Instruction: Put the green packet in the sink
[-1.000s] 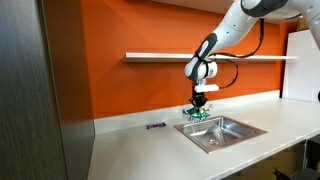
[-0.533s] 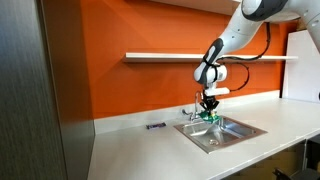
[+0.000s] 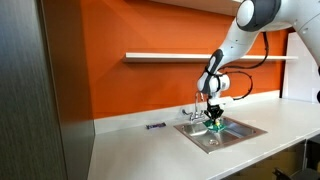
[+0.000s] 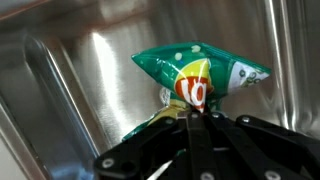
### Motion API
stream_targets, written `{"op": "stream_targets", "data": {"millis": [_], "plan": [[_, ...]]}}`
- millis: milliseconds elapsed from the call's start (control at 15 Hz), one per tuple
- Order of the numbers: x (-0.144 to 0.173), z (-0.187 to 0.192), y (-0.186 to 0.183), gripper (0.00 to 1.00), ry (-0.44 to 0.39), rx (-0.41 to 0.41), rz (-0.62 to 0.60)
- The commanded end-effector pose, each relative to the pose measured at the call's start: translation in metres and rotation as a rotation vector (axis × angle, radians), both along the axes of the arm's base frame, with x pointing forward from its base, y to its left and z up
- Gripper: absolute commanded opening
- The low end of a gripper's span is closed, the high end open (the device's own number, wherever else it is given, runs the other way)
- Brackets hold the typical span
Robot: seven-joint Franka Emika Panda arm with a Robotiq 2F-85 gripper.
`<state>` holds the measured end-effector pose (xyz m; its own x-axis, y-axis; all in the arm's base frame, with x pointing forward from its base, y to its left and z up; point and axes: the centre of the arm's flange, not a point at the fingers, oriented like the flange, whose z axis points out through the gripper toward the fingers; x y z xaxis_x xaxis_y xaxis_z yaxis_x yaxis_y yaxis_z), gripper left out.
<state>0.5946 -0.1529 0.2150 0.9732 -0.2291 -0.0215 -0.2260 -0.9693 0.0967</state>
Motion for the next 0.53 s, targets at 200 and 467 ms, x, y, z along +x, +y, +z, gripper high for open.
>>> {"op": "stream_targets", "data": {"millis": [200, 467], "plan": [[-0.007, -0.042, 0.001, 0.0, 0.016, 0.009, -0.013], [-0.014, -0.064, 0.004, 0.0, 0.029, 0.013, -0.01]]}}
